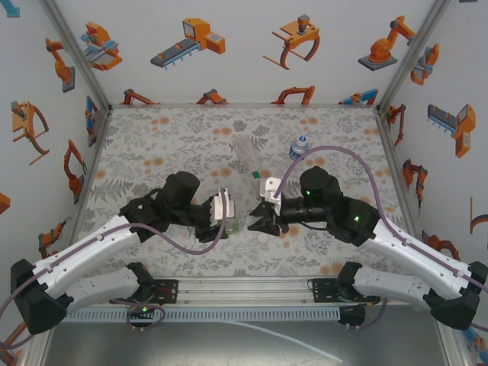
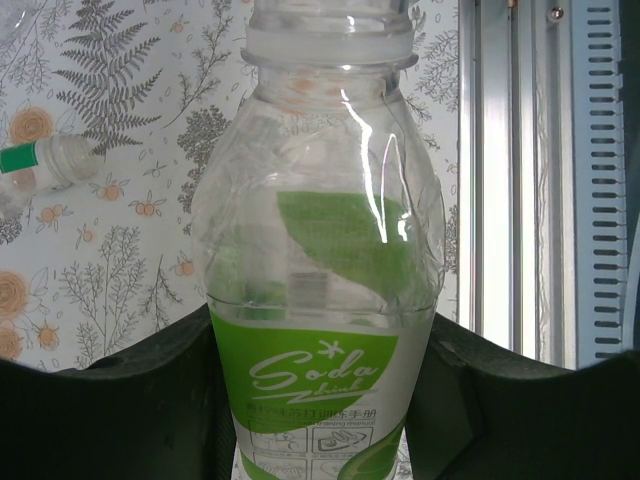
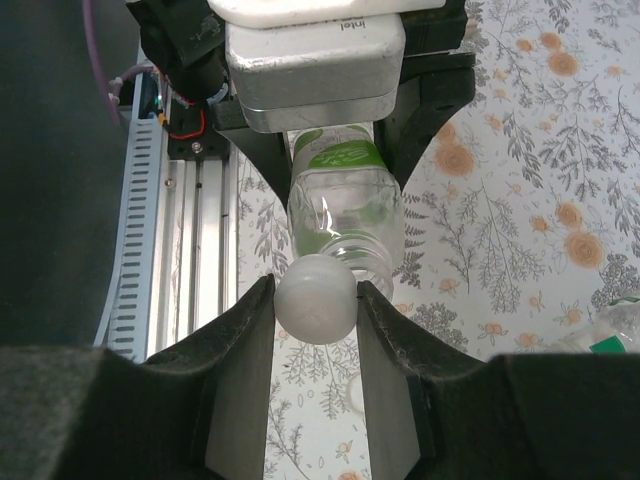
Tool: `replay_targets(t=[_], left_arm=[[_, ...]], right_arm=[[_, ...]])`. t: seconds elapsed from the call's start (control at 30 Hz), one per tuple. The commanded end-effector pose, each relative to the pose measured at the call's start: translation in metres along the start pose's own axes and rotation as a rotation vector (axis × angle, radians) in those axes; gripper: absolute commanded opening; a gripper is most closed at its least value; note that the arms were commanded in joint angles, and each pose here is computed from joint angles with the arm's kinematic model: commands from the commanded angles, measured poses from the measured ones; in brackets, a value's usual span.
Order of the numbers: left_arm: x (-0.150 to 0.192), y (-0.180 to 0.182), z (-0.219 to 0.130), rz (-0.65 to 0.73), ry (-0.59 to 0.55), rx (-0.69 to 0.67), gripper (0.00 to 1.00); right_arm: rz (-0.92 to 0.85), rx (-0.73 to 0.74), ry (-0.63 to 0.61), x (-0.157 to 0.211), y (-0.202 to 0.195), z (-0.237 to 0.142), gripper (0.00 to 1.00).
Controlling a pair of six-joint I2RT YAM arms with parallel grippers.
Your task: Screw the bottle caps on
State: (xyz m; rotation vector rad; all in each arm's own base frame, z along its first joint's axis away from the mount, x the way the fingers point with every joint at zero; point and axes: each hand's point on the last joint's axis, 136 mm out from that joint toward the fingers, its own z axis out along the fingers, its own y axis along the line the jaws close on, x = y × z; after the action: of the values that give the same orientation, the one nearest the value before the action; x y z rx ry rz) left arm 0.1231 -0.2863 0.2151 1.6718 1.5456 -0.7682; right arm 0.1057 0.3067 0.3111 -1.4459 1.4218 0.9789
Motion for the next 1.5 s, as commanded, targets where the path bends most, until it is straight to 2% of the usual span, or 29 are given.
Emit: replay_targets(t=[0.0, 0.33, 0.83, 1.17, 1.47], left_arm=[[-0.041, -0.003, -0.012, 0.065, -0.148, 0.020, 0.00], [-0.041, -0.020, -0.013, 0.111, -0.175, 0.103, 0.00], [-0.038, -0.034, -0.017, 0.166, -0.160, 0.174, 0.00], [-0.036, -0.034, -0.015, 0.185, -0.147, 0.178, 0.00], [-0.031, -0.032, -0.014, 0.192, -0.133, 0.165, 0.00]], right_arm=[[-0.029, -0.037, -0.005, 0.003, 0.008, 0.005, 0.03], [-0.085, 0.082, 0.031, 0.002, -0.014, 0.006, 0.02], [-0.135, -0.088, 0.006, -0.014, 0.012, 0.006, 0.00], [-0.169, 0.012, 0.005, -0.022, -0.003, 0.001, 0.00], [-0.163, 0.026, -0.013, -0.026, 0.000, -0.009, 0.00]])
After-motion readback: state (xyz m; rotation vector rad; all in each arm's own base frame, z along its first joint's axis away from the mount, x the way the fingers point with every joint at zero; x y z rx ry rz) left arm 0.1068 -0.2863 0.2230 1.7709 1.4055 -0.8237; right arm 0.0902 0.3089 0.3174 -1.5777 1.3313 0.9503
